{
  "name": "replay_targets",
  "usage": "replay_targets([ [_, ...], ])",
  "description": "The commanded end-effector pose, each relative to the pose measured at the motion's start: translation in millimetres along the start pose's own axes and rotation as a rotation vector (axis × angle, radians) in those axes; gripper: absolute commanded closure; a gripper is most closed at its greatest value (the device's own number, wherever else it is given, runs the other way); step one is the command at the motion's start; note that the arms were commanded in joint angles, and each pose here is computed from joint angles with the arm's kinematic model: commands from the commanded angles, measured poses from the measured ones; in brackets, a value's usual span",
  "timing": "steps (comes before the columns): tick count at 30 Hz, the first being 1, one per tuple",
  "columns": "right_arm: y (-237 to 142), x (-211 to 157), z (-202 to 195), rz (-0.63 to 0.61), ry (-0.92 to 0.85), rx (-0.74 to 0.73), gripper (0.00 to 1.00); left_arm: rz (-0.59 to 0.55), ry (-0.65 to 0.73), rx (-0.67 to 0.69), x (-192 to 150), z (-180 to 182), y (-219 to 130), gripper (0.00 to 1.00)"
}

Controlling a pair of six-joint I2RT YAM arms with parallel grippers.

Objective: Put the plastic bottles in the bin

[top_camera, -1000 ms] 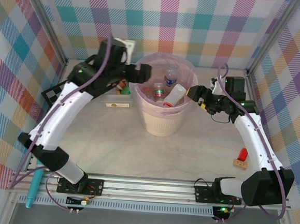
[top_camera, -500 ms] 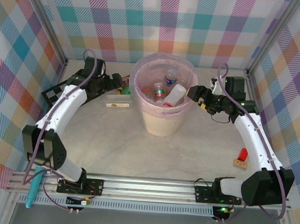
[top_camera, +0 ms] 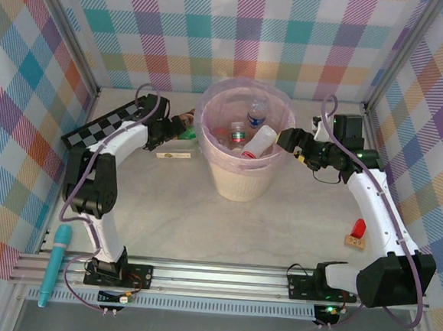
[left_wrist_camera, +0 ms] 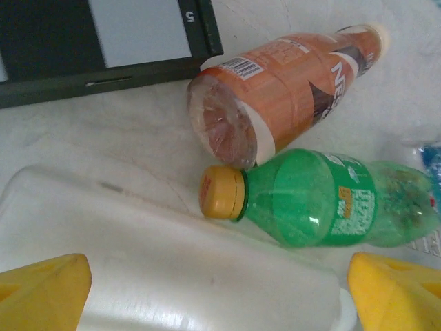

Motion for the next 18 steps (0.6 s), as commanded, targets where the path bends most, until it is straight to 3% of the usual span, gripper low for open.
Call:
replay_targets([
  [1, -5, -8, -8, 0.015, -0.015, -0.068, 0.04, 0.022, 0.173, 0.034, 11, -2, 4, 0.05],
  [9, -6, -6, -8, 0.01, -0.019, -0.081, 0.04, 0.197, 0.478, 0.115, 1, 6, 20, 0.07],
  [18, -3, -5, -8, 0.014, -0.016, -0.082, 0.04, 0.373, 0.613, 0.06, -20, 9, 13, 0.08],
])
Point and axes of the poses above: each hand's point on the last joint's axis, 136 mm out from that joint toward the fingers, its own y axis out along the fingers, its own z axis along the line the jaws close on, x = y × z, the point moved 6 cm from there along -y, back along the fingers, and after that the axes turned 14 degrees about y, right-handed, at the moved point
